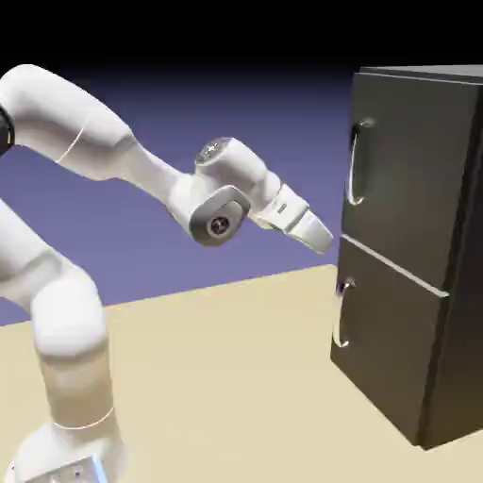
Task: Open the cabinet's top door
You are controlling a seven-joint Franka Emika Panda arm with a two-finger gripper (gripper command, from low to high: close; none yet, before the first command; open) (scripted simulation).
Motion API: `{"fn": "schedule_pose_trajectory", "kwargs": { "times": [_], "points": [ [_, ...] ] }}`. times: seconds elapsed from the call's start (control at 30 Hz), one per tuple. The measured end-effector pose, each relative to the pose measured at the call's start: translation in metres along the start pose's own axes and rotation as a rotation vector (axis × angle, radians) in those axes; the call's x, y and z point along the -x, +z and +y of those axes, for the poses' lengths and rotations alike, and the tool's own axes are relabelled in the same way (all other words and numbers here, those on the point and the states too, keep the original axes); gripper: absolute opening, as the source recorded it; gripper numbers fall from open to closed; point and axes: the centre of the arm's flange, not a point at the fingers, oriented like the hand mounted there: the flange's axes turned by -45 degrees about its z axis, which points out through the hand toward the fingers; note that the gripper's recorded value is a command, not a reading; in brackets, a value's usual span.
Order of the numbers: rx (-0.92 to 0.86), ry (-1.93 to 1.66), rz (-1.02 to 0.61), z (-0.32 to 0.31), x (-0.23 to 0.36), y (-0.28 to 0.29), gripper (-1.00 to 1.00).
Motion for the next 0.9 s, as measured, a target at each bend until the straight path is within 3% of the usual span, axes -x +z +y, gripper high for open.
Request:
{"fn": "schedule_pose_trajectory", "kwargs": {
  "times": [0.43, 0.9],
  "points": [
    [0.048, 0.205, 0.176, 0.027, -0.034, -0.086, 0.0],
    [0.042, 0.274, 0.395, -0.001, -0.045, -0.137, 0.0]
  ]
}}
